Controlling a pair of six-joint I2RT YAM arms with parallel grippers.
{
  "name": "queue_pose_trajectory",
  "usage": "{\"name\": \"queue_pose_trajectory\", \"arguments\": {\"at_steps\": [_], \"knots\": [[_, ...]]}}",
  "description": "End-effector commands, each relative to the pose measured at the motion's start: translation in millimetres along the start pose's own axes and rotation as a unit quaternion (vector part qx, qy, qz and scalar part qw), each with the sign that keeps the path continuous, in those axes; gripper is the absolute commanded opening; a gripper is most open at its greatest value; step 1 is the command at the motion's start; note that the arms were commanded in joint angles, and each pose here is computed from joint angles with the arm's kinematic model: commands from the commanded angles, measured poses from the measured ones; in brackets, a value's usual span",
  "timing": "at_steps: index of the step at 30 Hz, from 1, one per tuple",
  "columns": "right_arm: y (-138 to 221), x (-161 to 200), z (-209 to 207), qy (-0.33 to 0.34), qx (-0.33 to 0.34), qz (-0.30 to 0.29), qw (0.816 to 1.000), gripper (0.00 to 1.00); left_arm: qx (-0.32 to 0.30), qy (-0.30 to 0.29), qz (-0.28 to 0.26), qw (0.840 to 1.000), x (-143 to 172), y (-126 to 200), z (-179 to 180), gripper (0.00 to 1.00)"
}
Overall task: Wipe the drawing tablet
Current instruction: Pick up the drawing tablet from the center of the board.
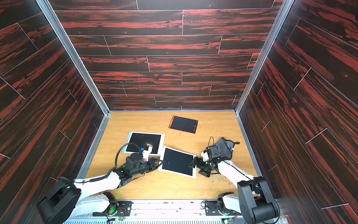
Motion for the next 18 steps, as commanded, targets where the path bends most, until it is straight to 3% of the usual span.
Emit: {"name": "queue_pose_trajectory", "arguments": {"at_steps": [1, 4, 7, 10, 12, 15, 16, 18], "knots": [[30.1, -37.3, -0.1, 0.004, 0.058, -0.075, 0.995, 0.94, -0.030, -0.109, 0.018, 0.993, -15.5, 17.3, -30.4, 0.00], [68.3, -78.4, -4.1, -0.028, 0.103, -0.147, 0.983, 0.96, -0.018, -0.192, 0.022, 0.981, -37.4, 31.8, -77.2, 0.00], [102.2, -117.4, -23.0, -0.067, 0.180, -0.198, 0.961, 0.97, -0.056, -0.269, 0.025, 0.961, -61.5, 38.6, -104.0, 0.00], [128.9, -145.2, -44.5, -0.094, 0.273, -0.231, 0.929, 0.98, -0.092, -0.379, 0.029, 0.920, -77.9, 37.6, -119.5, 0.00], [142.6, -158.8, -57.3, -0.110, 0.314, -0.256, 0.908, 0.99, -0.075, -0.494, 0.050, 0.865, -68.6, 34.7, -132.9, 0.00], [147.7, -169.4, -81.2, -0.153, 0.321, -0.264, 0.897, 0.99, -0.091, -0.675, 0.033, 0.732, -57.4, 29.5, -140.3, 0.00], [146.0, -170.5, -90.9, -0.173, 0.314, -0.258, 0.897, 0.99, -0.087, -0.730, 0.021, 0.678, -51.3, 27.4, -142.3, 0.00], [138.9, -168.4, -104.8, -0.202, 0.302, -0.243, 0.899, 0.98, -0.079, -0.797, -0.014, 0.598, -44.5, 25.5, -145.6, 0.00]]}}
Point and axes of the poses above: each gripper's point midway between its finger pads, its own y axis back along the fingers, its own z axis along the line the jaws close on, x = y × z, the point moved 1 cm from there along y, back along the fingers
